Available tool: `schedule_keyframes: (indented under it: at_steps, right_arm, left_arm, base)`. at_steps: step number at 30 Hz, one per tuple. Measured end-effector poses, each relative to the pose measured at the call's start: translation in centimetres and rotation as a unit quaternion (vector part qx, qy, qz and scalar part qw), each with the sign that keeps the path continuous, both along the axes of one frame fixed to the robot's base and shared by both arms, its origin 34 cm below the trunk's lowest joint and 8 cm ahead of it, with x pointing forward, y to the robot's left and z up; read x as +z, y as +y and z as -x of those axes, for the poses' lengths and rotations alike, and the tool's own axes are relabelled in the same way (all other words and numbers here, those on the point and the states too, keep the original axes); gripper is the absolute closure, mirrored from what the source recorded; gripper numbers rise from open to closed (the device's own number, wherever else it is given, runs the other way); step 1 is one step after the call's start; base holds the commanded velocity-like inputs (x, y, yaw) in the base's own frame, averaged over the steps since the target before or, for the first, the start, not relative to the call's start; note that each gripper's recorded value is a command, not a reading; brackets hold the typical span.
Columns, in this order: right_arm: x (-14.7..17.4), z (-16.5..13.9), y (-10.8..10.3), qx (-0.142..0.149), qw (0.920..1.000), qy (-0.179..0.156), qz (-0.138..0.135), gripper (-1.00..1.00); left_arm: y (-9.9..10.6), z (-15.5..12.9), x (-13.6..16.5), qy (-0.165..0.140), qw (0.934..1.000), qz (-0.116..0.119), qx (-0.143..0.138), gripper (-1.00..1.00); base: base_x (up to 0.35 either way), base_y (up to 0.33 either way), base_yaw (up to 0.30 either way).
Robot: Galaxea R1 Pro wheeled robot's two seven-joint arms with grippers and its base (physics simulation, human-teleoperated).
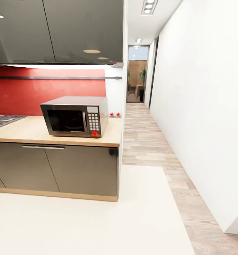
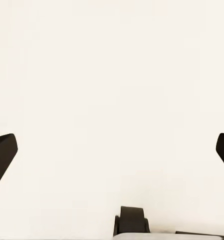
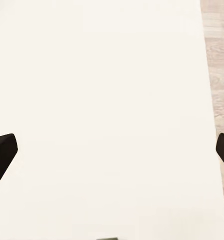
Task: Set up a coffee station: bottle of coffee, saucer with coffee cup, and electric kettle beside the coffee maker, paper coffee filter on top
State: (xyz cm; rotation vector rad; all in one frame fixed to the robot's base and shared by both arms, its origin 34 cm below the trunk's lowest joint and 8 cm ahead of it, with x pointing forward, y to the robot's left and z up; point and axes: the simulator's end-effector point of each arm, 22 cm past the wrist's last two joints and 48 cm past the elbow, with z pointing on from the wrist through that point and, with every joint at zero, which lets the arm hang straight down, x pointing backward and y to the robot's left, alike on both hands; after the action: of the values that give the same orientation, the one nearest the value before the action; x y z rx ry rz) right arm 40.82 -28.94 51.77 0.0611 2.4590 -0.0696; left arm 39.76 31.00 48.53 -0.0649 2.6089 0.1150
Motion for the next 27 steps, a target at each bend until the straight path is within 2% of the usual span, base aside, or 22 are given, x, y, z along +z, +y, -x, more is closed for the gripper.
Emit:
schedule_keyframes:
  at_steps: [27]
  right_arm:
    - [-0.65,0.77,0.04,0.001,0.9999,0.012,0.001,-1.0]
  left_arm:
    - [0.09,0.73,-0.54,0.01,0.9999,0.0,0.002,-1.0]
  base:
    - [0.015,0.0,0.259]
